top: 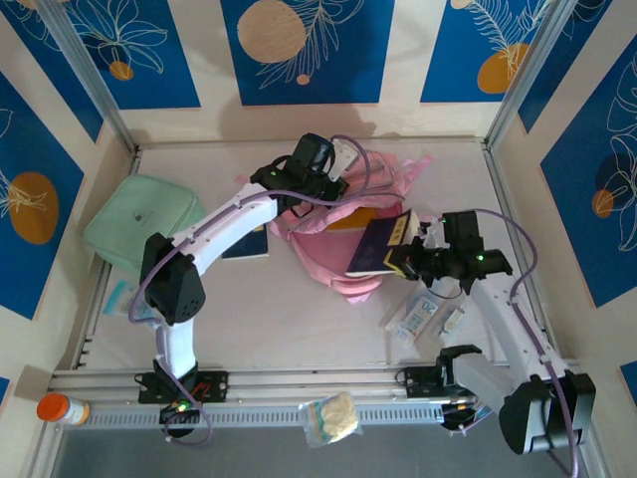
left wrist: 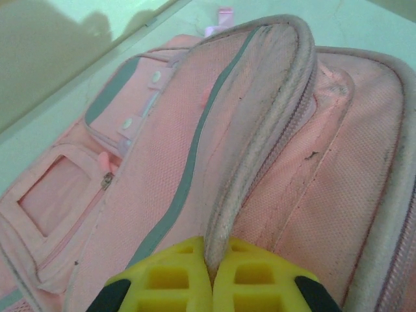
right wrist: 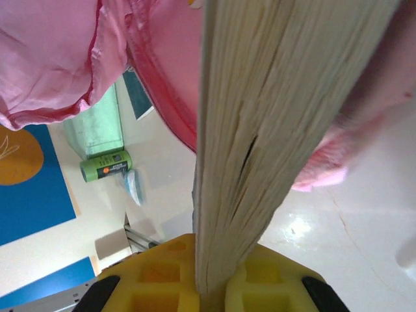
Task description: Pack books, pencil case, and school supplies into a backpack
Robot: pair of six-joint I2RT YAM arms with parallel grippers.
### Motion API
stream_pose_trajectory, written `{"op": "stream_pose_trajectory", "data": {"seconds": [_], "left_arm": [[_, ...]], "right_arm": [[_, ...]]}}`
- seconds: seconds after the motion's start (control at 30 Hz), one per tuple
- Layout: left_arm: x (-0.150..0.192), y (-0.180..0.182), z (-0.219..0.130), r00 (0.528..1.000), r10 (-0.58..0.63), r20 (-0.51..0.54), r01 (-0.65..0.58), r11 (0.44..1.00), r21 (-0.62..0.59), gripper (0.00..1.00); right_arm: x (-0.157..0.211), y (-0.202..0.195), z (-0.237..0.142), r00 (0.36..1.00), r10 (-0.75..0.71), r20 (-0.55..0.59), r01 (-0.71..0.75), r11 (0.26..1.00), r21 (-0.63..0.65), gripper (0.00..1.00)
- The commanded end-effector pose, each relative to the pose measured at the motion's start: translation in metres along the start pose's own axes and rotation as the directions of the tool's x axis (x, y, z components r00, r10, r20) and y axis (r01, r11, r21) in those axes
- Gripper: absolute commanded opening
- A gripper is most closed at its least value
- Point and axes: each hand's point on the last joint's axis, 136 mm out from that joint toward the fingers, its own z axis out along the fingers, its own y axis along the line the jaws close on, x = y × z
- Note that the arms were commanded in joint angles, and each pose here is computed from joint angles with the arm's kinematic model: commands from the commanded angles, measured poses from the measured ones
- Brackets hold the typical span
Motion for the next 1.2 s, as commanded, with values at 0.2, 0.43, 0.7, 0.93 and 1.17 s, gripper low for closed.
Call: {"op": "stream_pose_trajectory", "data": {"seconds": [0.2, 0.43, 0.7, 0.93, 1.17], "left_arm": [[-0.058, -0.007, -0.048, 0.981, -0.061, 0.183, 0.045, 0.995, 0.089, 0.00], [-0.062, -0.006, -0.045, 0.978, -0.092, 0.188, 0.071, 0.991, 0.112, 0.00], [-0.058, -0.006, -0.031, 0.975, -0.132, 0.179, 0.109, 0.986, 0.129, 0.00], [-0.061, -0.009, -0.030, 0.968, -0.172, 0.182, 0.143, 0.976, 0.164, 0.00], [-0.057, -0.007, -0.032, 0.968, -0.181, 0.175, 0.153, 0.975, 0.162, 0.00]], "right_arm": [[-0.051, 0.049, 0.064, 0.974, -0.222, 0.040, 0.225, 0.955, -0.192, 0.00], [-0.094, 0.025, 0.105, 0.975, -0.221, 0.039, 0.224, 0.967, -0.124, 0.00], [-0.111, 0.012, 0.126, 0.979, -0.198, -0.055, 0.191, 0.975, -0.108, 0.14], [-0.130, 0.003, 0.127, 0.984, -0.171, -0.045, 0.169, 0.984, -0.063, 0.18], [-0.129, -0.005, 0.111, 0.984, -0.176, -0.019, 0.176, 0.984, -0.009, 0.39]]}}
